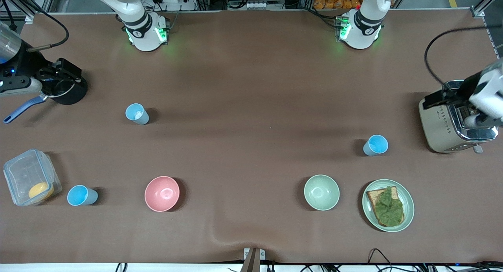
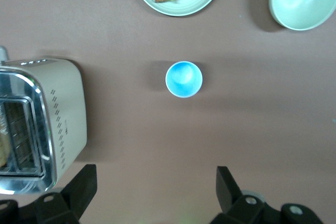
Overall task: Stack blue cups with both arms
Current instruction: 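Reach the left gripper toward the blue cup beside the toaster, then close the left gripper around the blue cup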
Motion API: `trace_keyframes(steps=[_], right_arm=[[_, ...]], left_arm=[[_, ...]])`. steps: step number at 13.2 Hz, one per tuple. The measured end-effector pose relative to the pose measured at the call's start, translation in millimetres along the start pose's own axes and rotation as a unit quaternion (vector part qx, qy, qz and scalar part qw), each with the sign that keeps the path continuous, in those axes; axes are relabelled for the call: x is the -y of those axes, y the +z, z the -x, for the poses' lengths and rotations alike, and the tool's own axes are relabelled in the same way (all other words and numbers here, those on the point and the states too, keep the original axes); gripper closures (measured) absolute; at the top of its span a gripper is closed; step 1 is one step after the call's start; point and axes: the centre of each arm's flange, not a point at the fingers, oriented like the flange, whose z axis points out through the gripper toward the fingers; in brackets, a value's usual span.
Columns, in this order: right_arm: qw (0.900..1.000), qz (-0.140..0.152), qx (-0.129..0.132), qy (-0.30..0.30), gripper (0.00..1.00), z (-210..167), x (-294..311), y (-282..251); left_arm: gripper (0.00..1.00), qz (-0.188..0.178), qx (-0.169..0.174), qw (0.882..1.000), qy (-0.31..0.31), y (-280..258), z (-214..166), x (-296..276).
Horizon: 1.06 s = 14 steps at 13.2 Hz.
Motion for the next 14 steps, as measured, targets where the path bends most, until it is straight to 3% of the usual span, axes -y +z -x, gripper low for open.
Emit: trace_keyframes(steps=[7, 14], right_arm=[[1.0, 0.0, 0.003, 0.0, 0.0, -0.7, 0.0, 2.3], [1.0, -0.001, 0.011, -0.003, 0.0, 0.0, -0.7, 4.8]], left_arm=[[0.0, -0.004, -0.037, 0.999, -0.034, 158.7, -10.9, 3.7], [0.0, -0.005, -0.033, 0.998, -0.049, 231.6, -27.9, 21.0]])
